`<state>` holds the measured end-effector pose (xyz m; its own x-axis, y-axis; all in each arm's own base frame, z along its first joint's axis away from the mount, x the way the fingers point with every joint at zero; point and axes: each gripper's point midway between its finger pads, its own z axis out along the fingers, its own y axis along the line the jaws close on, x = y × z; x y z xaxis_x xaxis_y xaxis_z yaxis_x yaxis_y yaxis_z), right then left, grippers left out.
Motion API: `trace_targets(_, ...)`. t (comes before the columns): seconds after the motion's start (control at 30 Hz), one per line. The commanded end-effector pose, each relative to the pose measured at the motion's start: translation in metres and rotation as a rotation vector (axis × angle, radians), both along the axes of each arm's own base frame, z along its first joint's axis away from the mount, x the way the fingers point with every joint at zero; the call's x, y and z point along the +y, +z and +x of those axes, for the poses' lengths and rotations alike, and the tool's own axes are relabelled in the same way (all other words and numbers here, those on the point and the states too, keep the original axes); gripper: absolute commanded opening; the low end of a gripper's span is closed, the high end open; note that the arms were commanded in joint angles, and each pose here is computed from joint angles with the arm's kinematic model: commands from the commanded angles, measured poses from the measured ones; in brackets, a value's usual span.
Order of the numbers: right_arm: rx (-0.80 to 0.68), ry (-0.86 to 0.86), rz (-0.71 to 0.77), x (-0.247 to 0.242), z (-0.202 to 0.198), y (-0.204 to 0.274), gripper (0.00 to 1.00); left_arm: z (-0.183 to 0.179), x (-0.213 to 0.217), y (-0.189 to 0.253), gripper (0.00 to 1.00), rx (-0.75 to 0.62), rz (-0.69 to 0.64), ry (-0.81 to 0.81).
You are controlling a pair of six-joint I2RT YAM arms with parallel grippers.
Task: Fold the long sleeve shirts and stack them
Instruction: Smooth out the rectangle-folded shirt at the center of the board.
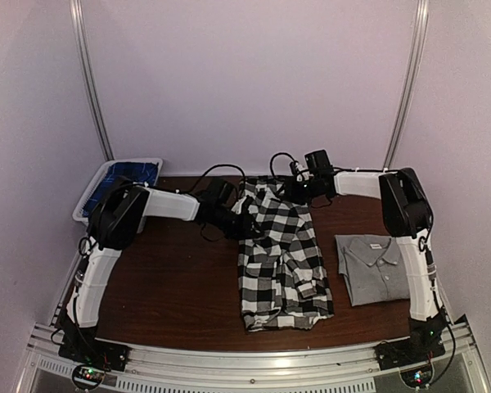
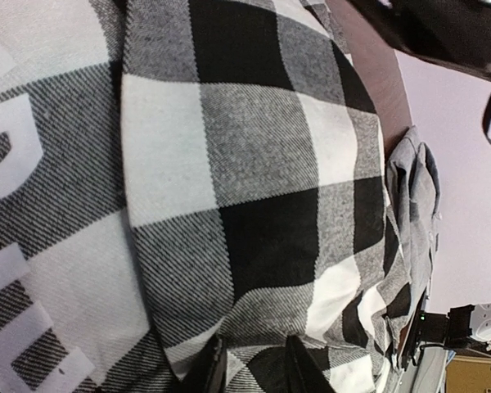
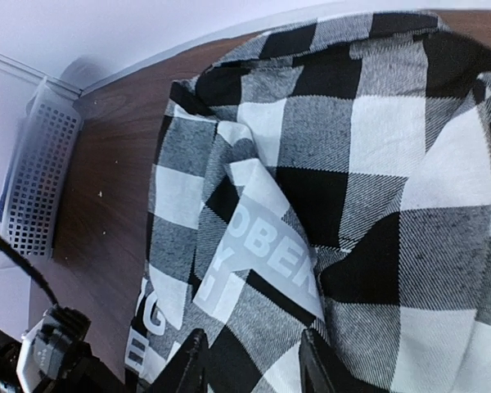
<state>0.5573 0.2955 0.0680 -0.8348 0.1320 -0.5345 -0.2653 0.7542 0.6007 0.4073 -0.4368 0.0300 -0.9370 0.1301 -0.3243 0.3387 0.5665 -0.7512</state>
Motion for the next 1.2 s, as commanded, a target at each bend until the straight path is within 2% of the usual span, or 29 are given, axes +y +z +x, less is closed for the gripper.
trace_targets(0.0,-0.102,0.012,-0.028,-0.005,-0.016,0.067,0.4,0.006,0.023,-0.005,0.26,-0.004,0.054,0.034)
trace_targets(0.3,-0.089,0.08,-0.045,0.018,-0.071,0.061,0.42,0.017,0.037,0.0,0.27,-0.018,0.044,0.038)
trace_targets(0.57,-0.008,0.056,-0.079,0.004,-0.063,0.01,0.41,0.018,0.04,0.04,0.29,-0.081,0.009,0.034)
trace_targets(0.8,0.081,-0.021,-0.116,-0.034,-0.055,-0.035,0.39,0.023,0.064,0.048,0.3,-0.089,0.018,0.084)
trace_targets(1.03,0.061,-0.029,-0.154,-0.042,-0.054,-0.028,0.39,0.016,0.071,0.031,0.36,-0.056,0.045,0.085)
trace_targets(1.17,0.027,-0.045,-0.172,-0.046,-0.051,-0.012,0.4,0.03,0.068,0.024,0.39,-0.067,0.055,0.102)
